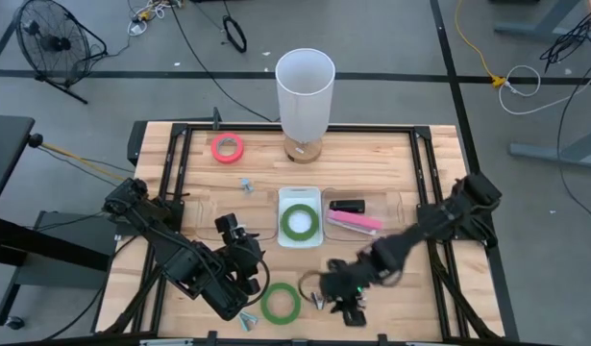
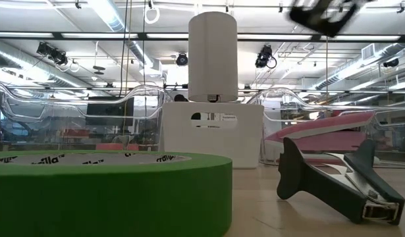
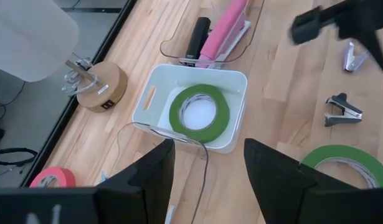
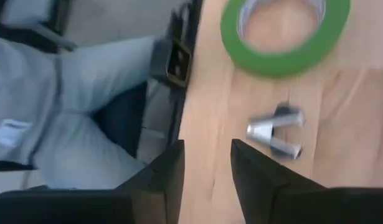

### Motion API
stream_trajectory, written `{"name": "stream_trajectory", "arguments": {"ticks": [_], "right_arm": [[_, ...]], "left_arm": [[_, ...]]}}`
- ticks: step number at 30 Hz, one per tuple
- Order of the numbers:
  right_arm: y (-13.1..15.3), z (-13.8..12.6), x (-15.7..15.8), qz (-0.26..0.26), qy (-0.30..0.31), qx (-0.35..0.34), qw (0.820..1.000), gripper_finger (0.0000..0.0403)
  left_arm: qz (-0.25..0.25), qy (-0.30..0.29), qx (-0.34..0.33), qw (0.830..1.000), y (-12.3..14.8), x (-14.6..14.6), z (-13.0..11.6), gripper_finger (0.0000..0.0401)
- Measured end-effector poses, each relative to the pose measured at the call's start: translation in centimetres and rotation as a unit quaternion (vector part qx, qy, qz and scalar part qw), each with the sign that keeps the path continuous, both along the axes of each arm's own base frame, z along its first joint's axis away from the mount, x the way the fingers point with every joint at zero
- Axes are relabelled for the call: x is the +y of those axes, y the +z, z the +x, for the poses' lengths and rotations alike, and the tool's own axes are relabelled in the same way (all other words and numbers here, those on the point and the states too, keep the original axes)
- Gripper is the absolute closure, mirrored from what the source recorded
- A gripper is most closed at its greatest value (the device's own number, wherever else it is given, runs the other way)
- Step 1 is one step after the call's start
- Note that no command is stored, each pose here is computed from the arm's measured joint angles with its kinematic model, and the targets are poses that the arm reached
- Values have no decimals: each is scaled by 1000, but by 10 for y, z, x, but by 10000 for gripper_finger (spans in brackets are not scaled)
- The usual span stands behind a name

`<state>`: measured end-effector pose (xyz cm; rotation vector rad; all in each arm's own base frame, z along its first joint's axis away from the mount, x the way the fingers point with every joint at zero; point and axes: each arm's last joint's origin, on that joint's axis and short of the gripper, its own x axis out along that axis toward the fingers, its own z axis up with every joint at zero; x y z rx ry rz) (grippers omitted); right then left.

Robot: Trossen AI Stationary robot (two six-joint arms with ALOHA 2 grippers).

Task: Pick and place Stapler, Stapler remover, tape
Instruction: Put the purple staple remover into the left transparent bin

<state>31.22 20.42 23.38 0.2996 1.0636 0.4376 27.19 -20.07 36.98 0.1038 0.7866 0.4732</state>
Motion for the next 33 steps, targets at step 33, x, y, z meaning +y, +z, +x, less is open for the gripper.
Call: {"name": "stream_trajectory", "arguments": {"ticks": [33], "right_arm": [[-28, -83, 55, -206, -120, 65, 969, 202]], "left_arm": [[-5, 2, -11, 1000, 1, -1, 2, 204]]}}
